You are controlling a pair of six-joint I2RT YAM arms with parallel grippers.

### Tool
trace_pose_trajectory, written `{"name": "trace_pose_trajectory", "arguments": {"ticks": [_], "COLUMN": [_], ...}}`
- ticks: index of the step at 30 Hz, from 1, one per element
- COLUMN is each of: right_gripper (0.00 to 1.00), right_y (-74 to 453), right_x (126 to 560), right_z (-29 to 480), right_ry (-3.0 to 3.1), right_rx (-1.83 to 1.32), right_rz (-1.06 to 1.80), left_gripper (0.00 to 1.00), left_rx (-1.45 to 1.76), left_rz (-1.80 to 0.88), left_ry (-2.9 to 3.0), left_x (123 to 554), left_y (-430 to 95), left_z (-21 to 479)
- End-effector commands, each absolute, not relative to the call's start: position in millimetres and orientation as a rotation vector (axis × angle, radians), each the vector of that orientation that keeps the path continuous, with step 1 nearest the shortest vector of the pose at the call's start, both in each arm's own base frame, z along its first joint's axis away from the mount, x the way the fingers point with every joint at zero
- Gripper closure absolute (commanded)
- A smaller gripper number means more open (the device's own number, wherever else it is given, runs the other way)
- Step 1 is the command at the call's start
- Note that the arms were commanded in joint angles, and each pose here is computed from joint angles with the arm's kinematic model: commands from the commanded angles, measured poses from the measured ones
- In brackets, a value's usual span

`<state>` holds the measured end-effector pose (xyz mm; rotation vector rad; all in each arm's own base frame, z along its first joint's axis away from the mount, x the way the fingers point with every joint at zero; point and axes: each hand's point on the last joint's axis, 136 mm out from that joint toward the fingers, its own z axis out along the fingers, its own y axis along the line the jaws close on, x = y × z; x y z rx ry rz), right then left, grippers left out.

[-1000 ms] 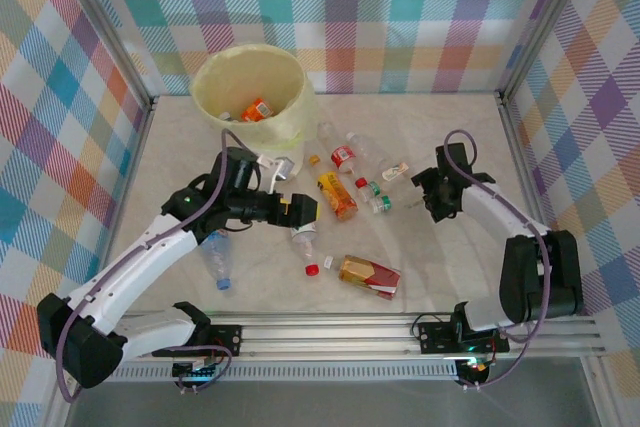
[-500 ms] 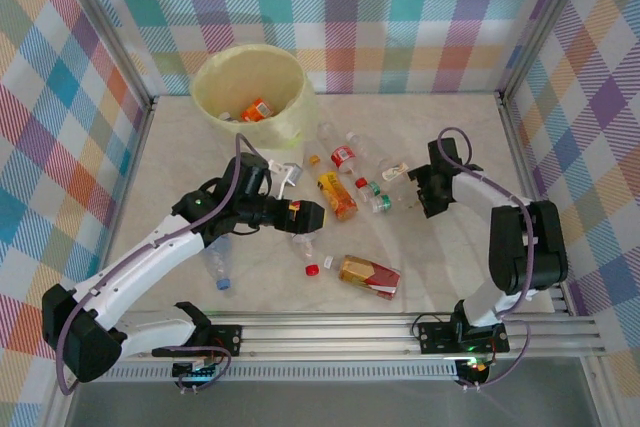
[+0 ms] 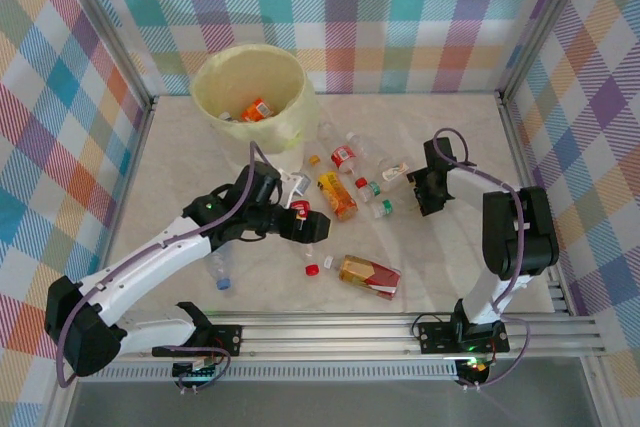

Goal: Put the plastic bottles in the bin

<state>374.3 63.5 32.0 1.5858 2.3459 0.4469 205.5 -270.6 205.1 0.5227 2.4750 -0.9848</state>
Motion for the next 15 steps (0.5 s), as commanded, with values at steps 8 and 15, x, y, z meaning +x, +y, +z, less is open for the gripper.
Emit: {"name": "trace_pose_trajectory", "arguments": {"ticks": [8,15], "right_gripper": [0.48,0.52], "right_y": [47.5,61.6], "right_x": [387.2,374.4], "right_z": [94.4,142.4], "right_ry": [2.271,2.25], "right_rx": [1.275,0.992], "right_rz": [0.44,0.51], "left_gripper": [0.0,0.04], "left_rx": [0.538,0.531], "left_rz": [-0.998,-1.136], "left_ry": [2.455,2.394], "left_x": [206.7,210.2], "left_y": [-286.6,-309.1], "left_z": [199.8,213.5]}}
